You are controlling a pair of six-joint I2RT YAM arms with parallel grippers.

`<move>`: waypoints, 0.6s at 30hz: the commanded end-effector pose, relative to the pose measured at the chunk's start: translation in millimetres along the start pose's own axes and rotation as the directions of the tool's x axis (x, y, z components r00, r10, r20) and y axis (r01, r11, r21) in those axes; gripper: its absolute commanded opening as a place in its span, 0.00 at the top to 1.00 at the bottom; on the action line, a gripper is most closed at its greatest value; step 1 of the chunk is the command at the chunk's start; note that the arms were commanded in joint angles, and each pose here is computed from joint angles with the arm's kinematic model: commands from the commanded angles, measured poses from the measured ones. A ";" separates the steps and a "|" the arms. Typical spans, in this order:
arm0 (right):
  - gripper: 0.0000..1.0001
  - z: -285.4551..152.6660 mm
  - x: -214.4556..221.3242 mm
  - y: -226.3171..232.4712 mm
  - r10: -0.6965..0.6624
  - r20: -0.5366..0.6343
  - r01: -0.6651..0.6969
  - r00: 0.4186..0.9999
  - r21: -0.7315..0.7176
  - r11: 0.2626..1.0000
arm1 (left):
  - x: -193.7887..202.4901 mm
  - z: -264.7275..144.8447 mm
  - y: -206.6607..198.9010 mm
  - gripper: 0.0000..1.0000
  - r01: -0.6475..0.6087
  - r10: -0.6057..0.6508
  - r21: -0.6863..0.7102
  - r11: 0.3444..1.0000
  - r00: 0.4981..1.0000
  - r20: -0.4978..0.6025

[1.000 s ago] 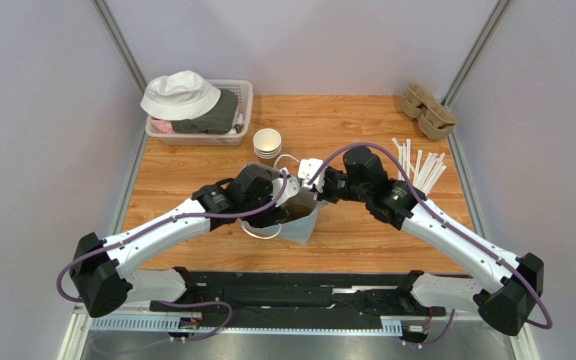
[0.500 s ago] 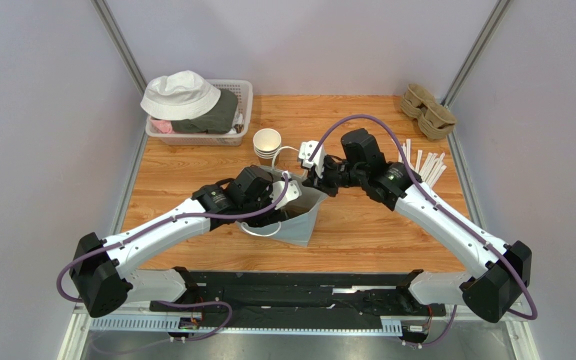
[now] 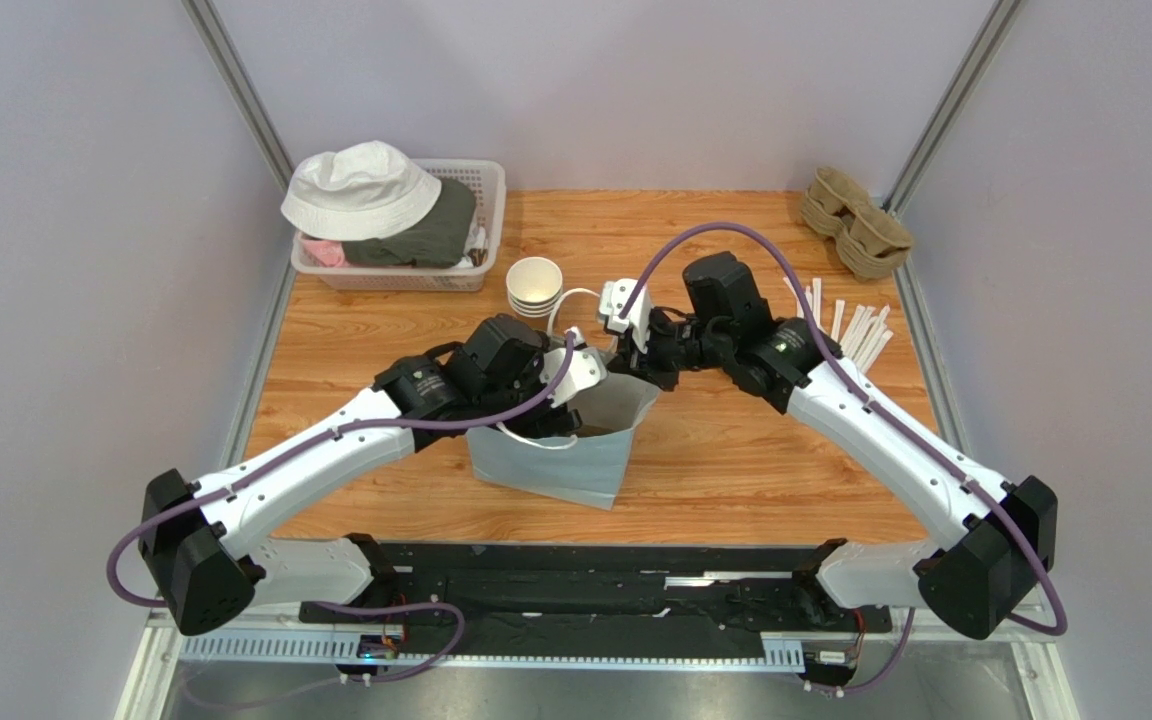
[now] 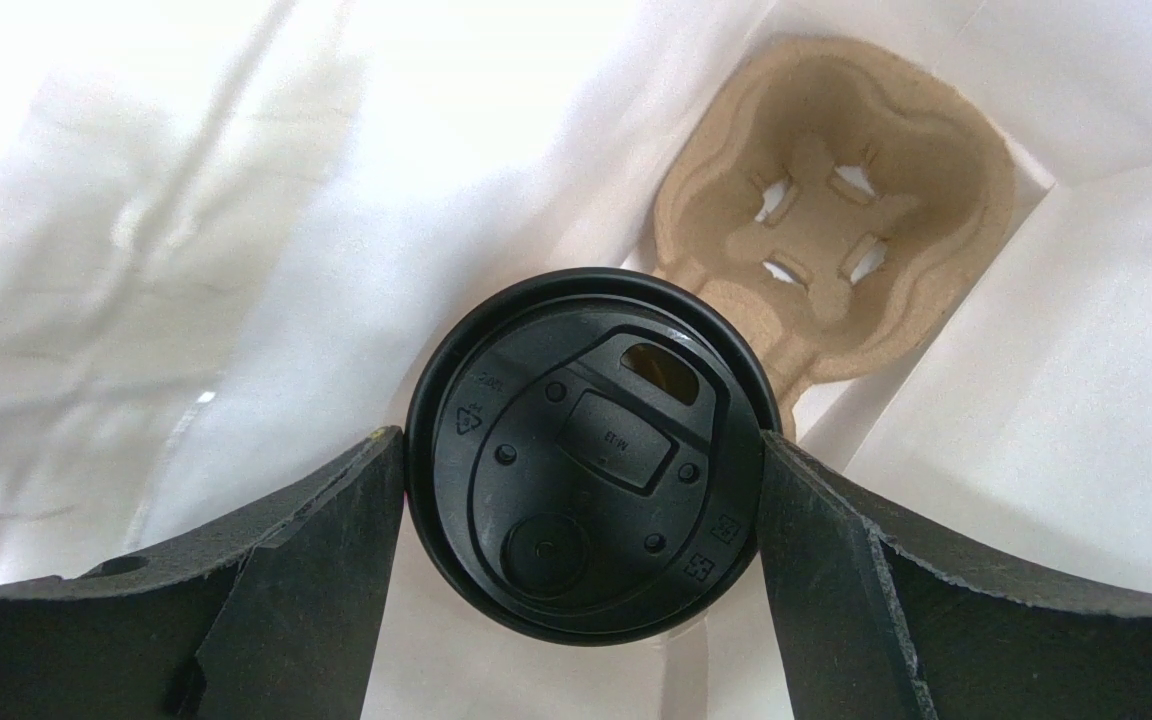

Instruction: Pack the takeout coffee

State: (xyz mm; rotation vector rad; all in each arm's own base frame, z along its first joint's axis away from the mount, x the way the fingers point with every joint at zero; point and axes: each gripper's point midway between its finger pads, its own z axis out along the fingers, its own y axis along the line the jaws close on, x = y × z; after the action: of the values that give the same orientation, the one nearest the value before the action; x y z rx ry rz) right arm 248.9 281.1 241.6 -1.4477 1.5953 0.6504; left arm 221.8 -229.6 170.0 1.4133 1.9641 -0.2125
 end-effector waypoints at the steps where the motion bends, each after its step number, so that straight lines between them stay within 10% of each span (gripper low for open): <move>1: 1.00 -5.4 -6.0 -2.4 -0.031 0.007 0.031 1.000 -0.003 1.000 | -27.1 -22.1 7.8 0.19 -0.010 0.011 -0.011 1.000 0.996 0.092; 18: 1.00 -8.1 -5.8 -6.0 -0.082 0.001 0.082 0.997 0.014 0.997 | -69.9 -66.2 9.7 0.08 0.071 -0.073 0.016 0.997 0.969 0.234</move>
State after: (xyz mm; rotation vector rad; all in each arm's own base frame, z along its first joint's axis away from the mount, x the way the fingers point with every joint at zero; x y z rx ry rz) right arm 250.0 280.1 241.3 -1.4868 1.5556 0.6266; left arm 218.0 -241.2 225.4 1.3420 1.8845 -0.3161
